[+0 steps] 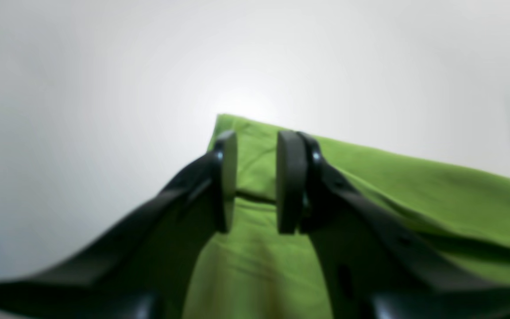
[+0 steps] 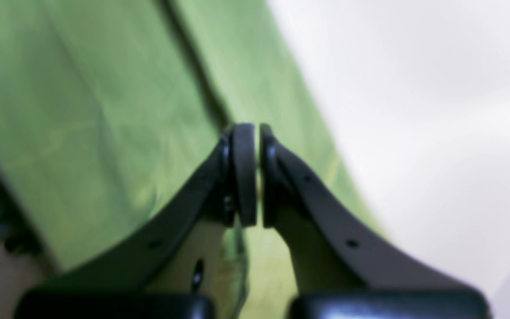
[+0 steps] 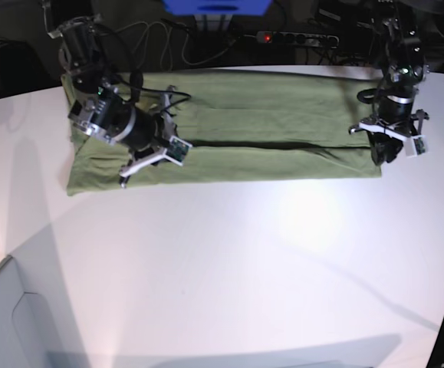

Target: Fold the T-shirt properly

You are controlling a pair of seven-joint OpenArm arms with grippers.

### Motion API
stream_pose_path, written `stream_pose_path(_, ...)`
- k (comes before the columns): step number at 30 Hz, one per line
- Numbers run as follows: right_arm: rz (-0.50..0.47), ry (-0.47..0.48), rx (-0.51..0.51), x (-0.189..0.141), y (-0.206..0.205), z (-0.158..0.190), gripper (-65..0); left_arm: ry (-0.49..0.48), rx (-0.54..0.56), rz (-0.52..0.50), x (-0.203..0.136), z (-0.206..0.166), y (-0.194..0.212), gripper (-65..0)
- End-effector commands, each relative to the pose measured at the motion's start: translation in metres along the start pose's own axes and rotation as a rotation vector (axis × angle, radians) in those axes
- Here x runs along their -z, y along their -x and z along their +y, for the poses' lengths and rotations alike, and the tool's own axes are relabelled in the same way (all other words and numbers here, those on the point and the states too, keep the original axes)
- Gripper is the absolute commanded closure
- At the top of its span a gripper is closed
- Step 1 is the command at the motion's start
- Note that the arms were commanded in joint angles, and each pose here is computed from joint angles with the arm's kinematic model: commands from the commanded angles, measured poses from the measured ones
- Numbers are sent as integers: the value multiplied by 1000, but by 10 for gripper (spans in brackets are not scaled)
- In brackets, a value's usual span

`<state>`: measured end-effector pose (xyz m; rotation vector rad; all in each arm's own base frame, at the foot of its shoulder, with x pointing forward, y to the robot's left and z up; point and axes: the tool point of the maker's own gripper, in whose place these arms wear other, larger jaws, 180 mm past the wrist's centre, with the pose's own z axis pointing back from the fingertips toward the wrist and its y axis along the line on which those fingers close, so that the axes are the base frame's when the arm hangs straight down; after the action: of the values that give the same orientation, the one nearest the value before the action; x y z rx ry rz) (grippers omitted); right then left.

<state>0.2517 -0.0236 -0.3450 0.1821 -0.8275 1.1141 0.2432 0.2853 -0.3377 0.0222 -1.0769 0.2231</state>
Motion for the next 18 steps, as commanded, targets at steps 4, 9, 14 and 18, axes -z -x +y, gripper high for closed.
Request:
stream_pose_path(4,-106,-36,-8,22,-42,-2,0,-70,25,-45,-21,26,-14,-151)
stream_pose_path(9,-157,-91,43,58,-77,-3,0,-155,34,-31,-40,59,-11,-151)
stream_pose_path(14,-158,-169,103,94,-99,0,0,-186,42,-12,-51,71,-6,-151)
stream_pose_path(18,-144,-200,116,104,-99,6,0,-181,15,-26,-51,64,-6,-152)
